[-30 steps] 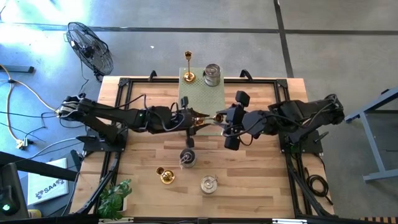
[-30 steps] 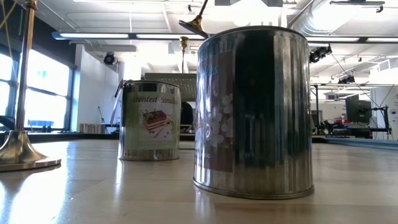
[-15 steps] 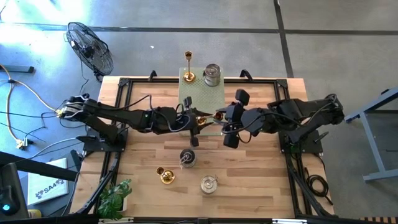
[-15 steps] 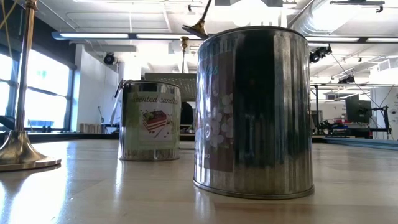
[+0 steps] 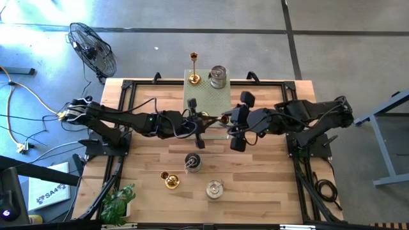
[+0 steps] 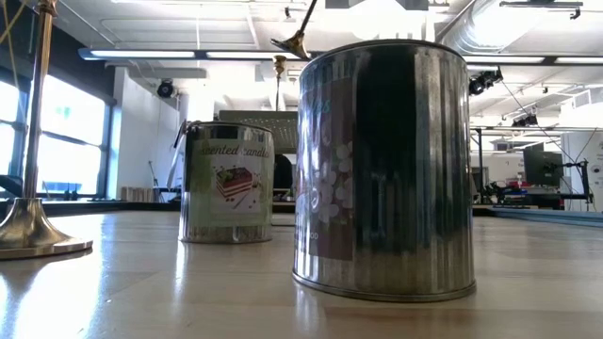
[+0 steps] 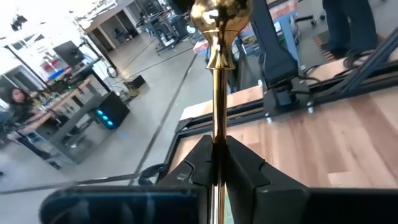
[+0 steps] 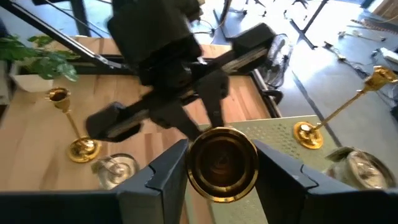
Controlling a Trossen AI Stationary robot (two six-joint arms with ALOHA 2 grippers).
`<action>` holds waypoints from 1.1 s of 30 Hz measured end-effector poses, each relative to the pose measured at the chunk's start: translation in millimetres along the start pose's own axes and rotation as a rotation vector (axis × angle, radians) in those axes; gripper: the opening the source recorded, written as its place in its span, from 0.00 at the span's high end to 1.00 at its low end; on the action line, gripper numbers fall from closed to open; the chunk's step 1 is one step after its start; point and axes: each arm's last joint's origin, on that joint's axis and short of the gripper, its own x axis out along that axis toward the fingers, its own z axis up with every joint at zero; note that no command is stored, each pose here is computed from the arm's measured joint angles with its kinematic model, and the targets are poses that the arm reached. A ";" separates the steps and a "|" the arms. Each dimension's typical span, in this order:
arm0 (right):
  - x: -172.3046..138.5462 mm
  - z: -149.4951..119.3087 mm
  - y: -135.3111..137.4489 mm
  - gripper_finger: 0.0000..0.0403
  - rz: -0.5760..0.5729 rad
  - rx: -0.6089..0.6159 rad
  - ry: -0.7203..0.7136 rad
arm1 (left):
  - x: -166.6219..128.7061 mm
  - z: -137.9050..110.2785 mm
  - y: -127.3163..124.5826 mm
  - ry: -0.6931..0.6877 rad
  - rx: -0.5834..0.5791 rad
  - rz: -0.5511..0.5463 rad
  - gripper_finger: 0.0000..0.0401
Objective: Pick & Place candle stick holders
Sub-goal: Put the right gold candle holder on the shelf aligned with the other gold candle holder
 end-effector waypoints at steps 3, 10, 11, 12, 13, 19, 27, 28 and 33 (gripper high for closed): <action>0.0 0.0 0.5 0.60 0.016 0.002 0.002 | -0.1 -0.4 -0.2 0.004 0.003 -0.002 0.97; 0.0 0.0 0.0 0.59 0.003 -0.026 0.000 | 0.0 -0.8 -0.2 0.009 0.002 0.001 0.98; 0.3 0.1 -0.3 0.59 0.005 -0.037 0.001 | 0.0 -0.9 -0.2 0.011 0.003 0.001 0.98; 0.6 0.1 -0.7 0.59 0.010 -0.049 0.002 | 0.0 -1.0 -0.3 0.012 0.003 0.001 0.98; 0.7 0.1 -0.6 0.59 0.021 -0.056 0.003 | 0.0 -1.2 -0.4 0.013 0.004 0.000 0.98; 0.9 -0.1 0.5 0.55 0.073 -0.101 0.007 | -0.1 -1.8 -1.0 0.017 0.008 -0.009 0.97; 0.7 -0.4 0.8 0.33 0.080 -0.106 0.010 | -0.1 -1.9 -0.6 0.020 0.007 -0.002 0.97; 0.6 -0.4 0.3 0.31 0.051 -0.106 0.008 | 0.0 -2.1 -0.5 0.022 0.007 0.001 0.97; -13.0 -0.2 -1.1 0.24 -0.150 -0.153 -0.026 | 0.0 -2.8 0.0 0.034 -0.001 0.018 0.97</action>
